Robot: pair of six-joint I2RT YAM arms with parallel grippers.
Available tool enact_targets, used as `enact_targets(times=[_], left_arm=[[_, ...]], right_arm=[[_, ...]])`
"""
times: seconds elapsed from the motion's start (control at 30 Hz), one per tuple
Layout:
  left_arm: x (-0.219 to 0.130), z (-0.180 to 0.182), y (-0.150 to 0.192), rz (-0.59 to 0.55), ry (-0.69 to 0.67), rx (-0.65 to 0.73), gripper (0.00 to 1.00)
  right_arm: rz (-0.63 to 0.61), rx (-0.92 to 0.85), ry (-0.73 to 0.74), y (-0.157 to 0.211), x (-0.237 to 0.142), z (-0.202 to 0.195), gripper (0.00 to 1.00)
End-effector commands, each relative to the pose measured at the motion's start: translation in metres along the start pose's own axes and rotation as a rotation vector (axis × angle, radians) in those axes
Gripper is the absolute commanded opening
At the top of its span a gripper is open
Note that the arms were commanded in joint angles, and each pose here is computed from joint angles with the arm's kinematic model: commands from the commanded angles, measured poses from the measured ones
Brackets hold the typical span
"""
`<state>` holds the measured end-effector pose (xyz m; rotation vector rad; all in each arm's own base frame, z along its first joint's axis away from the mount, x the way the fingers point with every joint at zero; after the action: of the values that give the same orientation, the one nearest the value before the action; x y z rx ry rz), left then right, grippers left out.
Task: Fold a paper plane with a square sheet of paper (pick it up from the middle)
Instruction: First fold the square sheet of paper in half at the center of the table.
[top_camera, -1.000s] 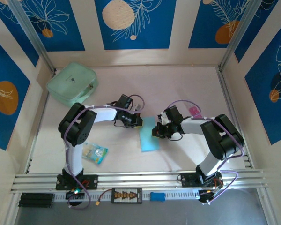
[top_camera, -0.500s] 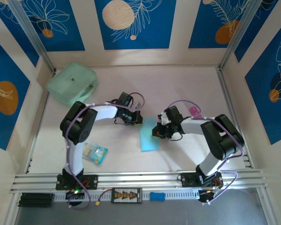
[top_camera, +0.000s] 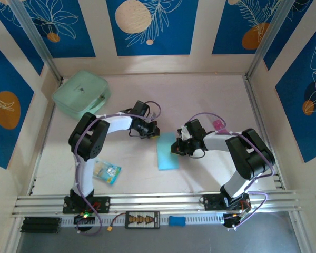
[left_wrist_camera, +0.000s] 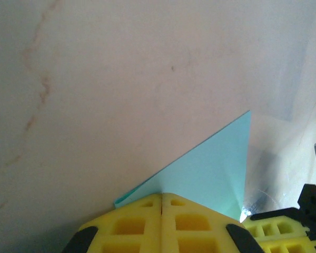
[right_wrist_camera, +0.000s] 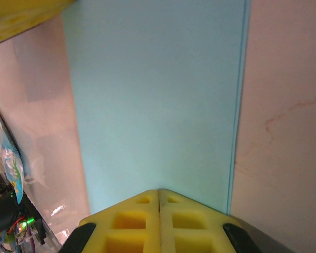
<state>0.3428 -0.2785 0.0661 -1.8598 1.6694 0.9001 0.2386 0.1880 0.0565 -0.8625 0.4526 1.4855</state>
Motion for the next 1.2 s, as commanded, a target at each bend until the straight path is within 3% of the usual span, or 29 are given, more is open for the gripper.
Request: enact_targets(times=[0.0,1.17], left_arm=[[-0.002,0.024,-0.026,-0.107,-0.096,-0.068,0.00],[-0.008,0.032,-0.053,-0.219,-0.225,-0.202,0.00]], right_arm=[[0.135,0.096,0.098,0.039,0.005,-0.023,0.00],[0.137,0.079,0.052,0.038,0.006,-0.019,0.00]])
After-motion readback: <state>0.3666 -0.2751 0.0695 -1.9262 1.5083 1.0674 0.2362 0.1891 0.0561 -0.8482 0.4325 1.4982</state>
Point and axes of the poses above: each hand's point on the last joint's axis, 136 mm out from that joint toward the fingers, its own x axis out along the fingers, its own z axis along the line the jaws close on, y = z × x, the point moved 6 cm from there along -x, back along the fingers, and after that the axes turned 13 degrees about -x, right-handed, at the moved point
